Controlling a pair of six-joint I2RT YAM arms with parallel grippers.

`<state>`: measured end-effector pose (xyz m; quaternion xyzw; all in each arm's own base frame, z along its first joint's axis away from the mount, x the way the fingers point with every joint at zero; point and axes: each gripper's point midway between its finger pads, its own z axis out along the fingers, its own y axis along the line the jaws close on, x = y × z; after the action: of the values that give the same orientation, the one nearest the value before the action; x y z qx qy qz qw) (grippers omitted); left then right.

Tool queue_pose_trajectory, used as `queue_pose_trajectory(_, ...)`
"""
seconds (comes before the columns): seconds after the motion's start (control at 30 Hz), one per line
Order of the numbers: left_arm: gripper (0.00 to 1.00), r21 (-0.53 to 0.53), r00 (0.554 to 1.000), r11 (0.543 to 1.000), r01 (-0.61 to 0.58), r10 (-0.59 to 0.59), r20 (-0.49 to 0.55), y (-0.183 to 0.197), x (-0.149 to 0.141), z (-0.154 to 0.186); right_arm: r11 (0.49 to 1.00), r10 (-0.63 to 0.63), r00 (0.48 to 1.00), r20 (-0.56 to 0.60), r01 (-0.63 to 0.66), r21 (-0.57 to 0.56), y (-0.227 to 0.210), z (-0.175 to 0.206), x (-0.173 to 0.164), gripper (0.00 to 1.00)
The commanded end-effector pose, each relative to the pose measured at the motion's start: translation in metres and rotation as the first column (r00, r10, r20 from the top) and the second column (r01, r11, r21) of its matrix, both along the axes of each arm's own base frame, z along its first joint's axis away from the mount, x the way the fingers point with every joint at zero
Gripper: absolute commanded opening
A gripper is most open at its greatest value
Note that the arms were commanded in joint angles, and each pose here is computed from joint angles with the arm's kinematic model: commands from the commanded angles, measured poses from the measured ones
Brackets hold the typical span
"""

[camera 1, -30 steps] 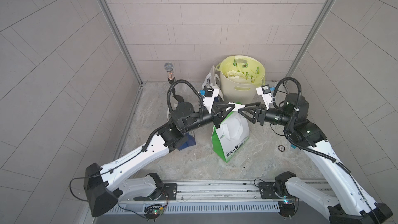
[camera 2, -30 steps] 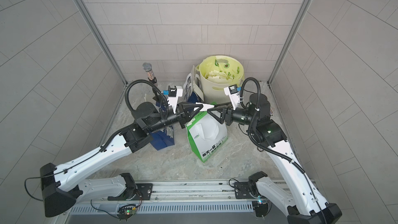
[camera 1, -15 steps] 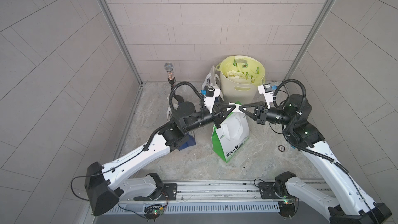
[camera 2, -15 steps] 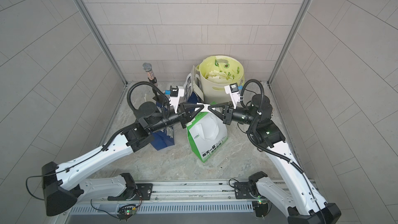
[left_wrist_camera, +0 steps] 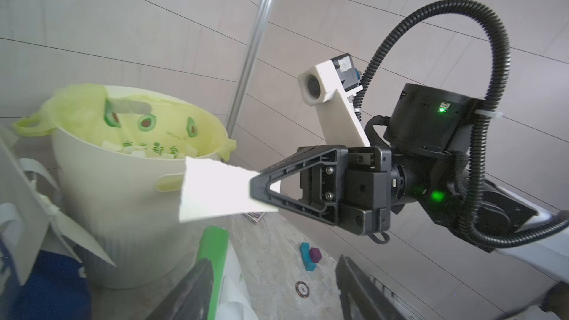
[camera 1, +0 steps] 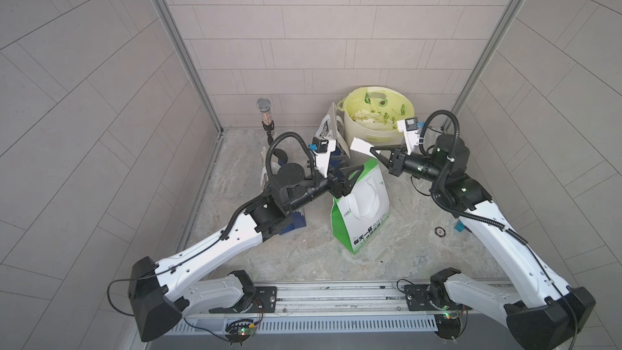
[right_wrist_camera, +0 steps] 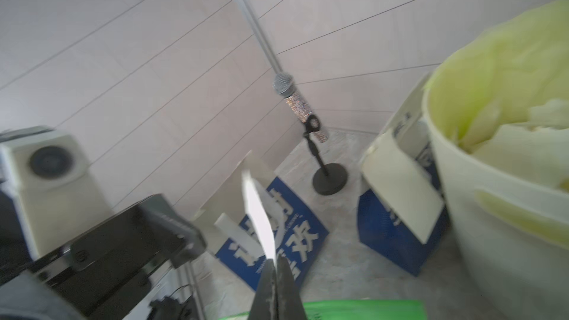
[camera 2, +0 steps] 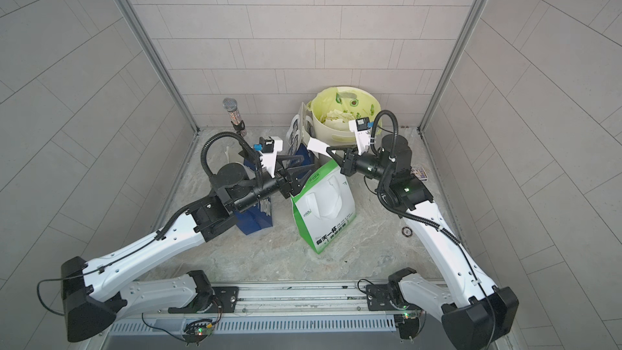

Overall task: Shred takeout receipts and throw away
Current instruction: Place the takeout receipt in the trash bin.

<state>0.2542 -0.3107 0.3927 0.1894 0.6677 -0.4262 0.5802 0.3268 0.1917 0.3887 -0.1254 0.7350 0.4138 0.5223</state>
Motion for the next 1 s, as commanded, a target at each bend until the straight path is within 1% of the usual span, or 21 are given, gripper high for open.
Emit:
queue_pose_trajectory(0.0, 0.69, 0.053, 0.974, 0.972, -0.227, 0.226, 0.027, 0.041, 0.017, 0.002, 0.947, -0.313, 0.947, 0.077, 0.317, -0.048, -0.043, 0.015, 0.051, 0.00)
queue_pose_trajectory(0.1, 0.69, 0.110, 0.944, 0.938, -0.330, 0.331, 0.006, 0.063, 0.023, -0.011, 0.892, -0.444, 0.893, 0.070, 0.448, -0.065, -0.063, 0.019, 0.080, 0.00)
queue_pose_trajectory(0.13, 0.69, 0.126, 0.933, 0.926, -0.355, 0.359, -0.003, 0.069, 0.024, -0.015, 0.870, -0.480, 0.875, 0.072, 0.485, -0.092, -0.069, 0.020, 0.088, 0.00)
queue_pose_trajectory(0.2, 0.69, 0.151, 0.910, 0.902, -0.405, 0.413, -0.030, 0.081, 0.027, -0.023, 0.836, -0.521, 0.850, 0.074, 0.526, -0.155, -0.075, 0.021, 0.103, 0.00)
queue_pose_trajectory(0.27, 0.69, 0.174, 0.881, 0.875, -0.452, 0.468, -0.064, 0.092, 0.030, -0.031, 0.781, -0.580, 0.811, 0.071, 0.579, -0.233, -0.086, 0.015, 0.118, 0.00)
queue_pose_trajectory(0.33, 0.69, 0.185, 0.867, 0.863, -0.471, 0.492, -0.086, 0.098, 0.031, -0.036, 0.737, -0.616, 0.784, 0.083, 0.610, -0.292, -0.093, 0.010, 0.130, 0.00)
queue_pose_trajectory(0.4, 0.69, 0.186, 0.858, 0.857, -0.481, 0.503, -0.098, 0.102, 0.031, -0.037, 0.705, -0.630, 0.770, 0.102, 0.622, -0.340, -0.097, 0.003, 0.142, 0.00)
queue_pose_trajectory(0.53, 0.69, 0.199, 0.850, 0.848, -0.491, 0.516, -0.104, 0.106, 0.032, -0.038, 0.688, -0.613, 0.784, 0.103, 0.593, -0.419, -0.092, -0.012, 0.162, 0.01)
queue_pose_trajectory(0.6, 0.70, 0.209, 0.846, 0.843, -0.495, 0.523, -0.106, 0.108, 0.032, -0.038, 0.683, -0.605, 0.791, 0.091, 0.574, -0.452, -0.090, -0.018, 0.170, 0.08)
queue_pose_trajectory(0.67, 0.70, 0.222, 0.841, 0.837, -0.500, 0.530, -0.108, 0.111, 0.034, -0.038, 0.680, -0.599, 0.795, 0.089, 0.564, -0.468, -0.088, -0.019, 0.175, 0.19)
queue_pose_trajectory(0.7, 0.70, 0.225, 0.840, 0.836, -0.501, 0.532, -0.109, 0.111, 0.034, -0.038, 0.683, -0.595, 0.799, 0.089, 0.561, -0.468, -0.087, -0.018, 0.176, 0.24)
queue_pose_trajectory(0.77, 0.70, 0.229, 0.838, 0.834, -0.503, 0.535, -0.108, 0.112, 0.035, -0.038, 0.708, -0.570, 0.817, 0.084, 0.540, -0.455, -0.083, -0.014, 0.176, 0.34)
queue_pose_trajectory(0.83, 0.70, 0.227, 0.835, 0.831, -0.507, 0.539, -0.107, 0.113, 0.036, -0.037, 0.720, -0.556, 0.827, 0.084, 0.530, -0.448, -0.082, -0.011, 0.174, 0.39)
queue_pose_trajectory(0.9, 0.70, 0.230, 0.834, 0.829, -0.509, 0.542, -0.108, 0.113, 0.037, -0.037, 0.719, -0.550, 0.829, 0.099, 0.531, -0.449, -0.084, -0.005, 0.170, 0.43)
queue_pose_trajectory(0.97, 0.70, 0.233, 0.834, 0.829, -0.508, 0.541, -0.109, 0.112, 0.039, -0.037, 0.717, -0.550, 0.829, 0.106, 0.534, -0.448, -0.087, 0.000, 0.165, 0.46)
